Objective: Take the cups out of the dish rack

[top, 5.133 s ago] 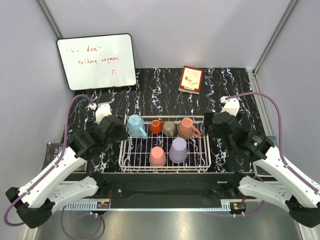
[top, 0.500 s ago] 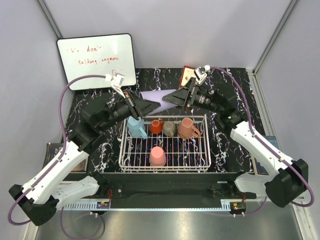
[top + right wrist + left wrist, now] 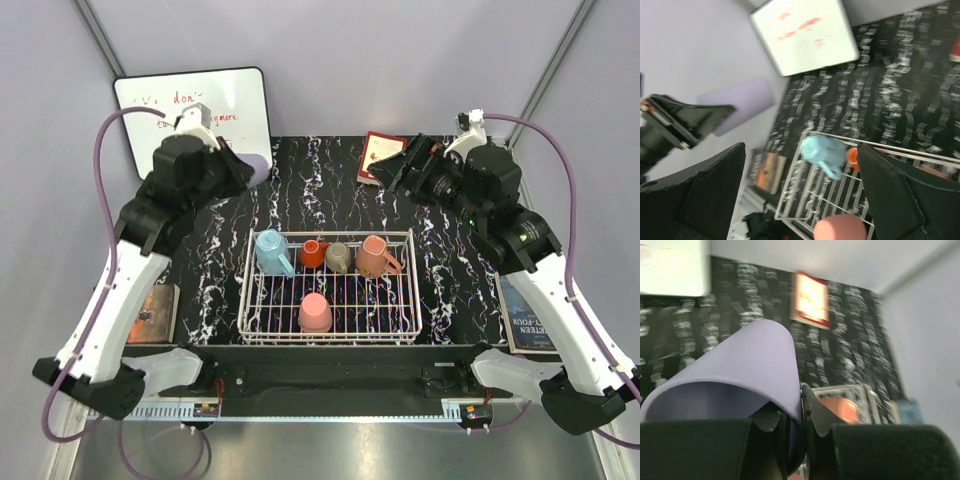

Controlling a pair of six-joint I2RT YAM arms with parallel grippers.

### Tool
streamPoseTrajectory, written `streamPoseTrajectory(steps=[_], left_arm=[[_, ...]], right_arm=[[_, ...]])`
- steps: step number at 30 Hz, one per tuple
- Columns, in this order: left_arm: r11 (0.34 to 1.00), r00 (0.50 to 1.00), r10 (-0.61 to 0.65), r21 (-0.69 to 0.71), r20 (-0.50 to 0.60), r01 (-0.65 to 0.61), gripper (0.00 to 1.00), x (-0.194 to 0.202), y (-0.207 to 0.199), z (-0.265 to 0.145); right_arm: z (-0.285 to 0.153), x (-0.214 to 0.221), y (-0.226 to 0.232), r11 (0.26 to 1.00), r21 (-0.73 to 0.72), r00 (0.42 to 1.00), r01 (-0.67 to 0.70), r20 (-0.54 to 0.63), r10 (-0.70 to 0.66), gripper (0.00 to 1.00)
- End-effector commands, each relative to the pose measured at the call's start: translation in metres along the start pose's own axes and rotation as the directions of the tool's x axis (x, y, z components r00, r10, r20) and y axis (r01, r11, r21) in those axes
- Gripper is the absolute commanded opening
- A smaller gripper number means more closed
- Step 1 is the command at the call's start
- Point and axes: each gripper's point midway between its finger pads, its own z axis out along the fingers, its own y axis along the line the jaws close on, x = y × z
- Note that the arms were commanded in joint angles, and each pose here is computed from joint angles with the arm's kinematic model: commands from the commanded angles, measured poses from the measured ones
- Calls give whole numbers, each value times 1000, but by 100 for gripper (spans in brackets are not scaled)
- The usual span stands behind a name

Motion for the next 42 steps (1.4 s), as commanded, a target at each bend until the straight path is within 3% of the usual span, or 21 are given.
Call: streamPoseTrajectory(steps=[1,8,12,18,30,42], left_arm=[[922,998,-4,-386,-68,-23,0,-8,93,15],[780,984,-119,-625,-131,12,0,-7,200,43],[691,972,-198,-721,-129,45,0,-6,261,55],[606,962,-248,-794,-116,61,0,-10,317,75],[509,927,-330,-860,-179,15,0,20,391,115],[518,902,-391,-854,-183,51,0,32,420,137]], right_arm=[[-7,16,-81,916,393,996,84,-69,-62,100],[-26,36,-138,774,602,978,197,-179,-109,100],[-35,42,-146,758,609,970,231,-204,-132,100],[-39,61,-154,766,592,959,251,-260,-113,100],[-38,90,-167,770,574,935,279,-346,-80,100],[-28,110,-178,770,571,917,283,-397,-43,100]])
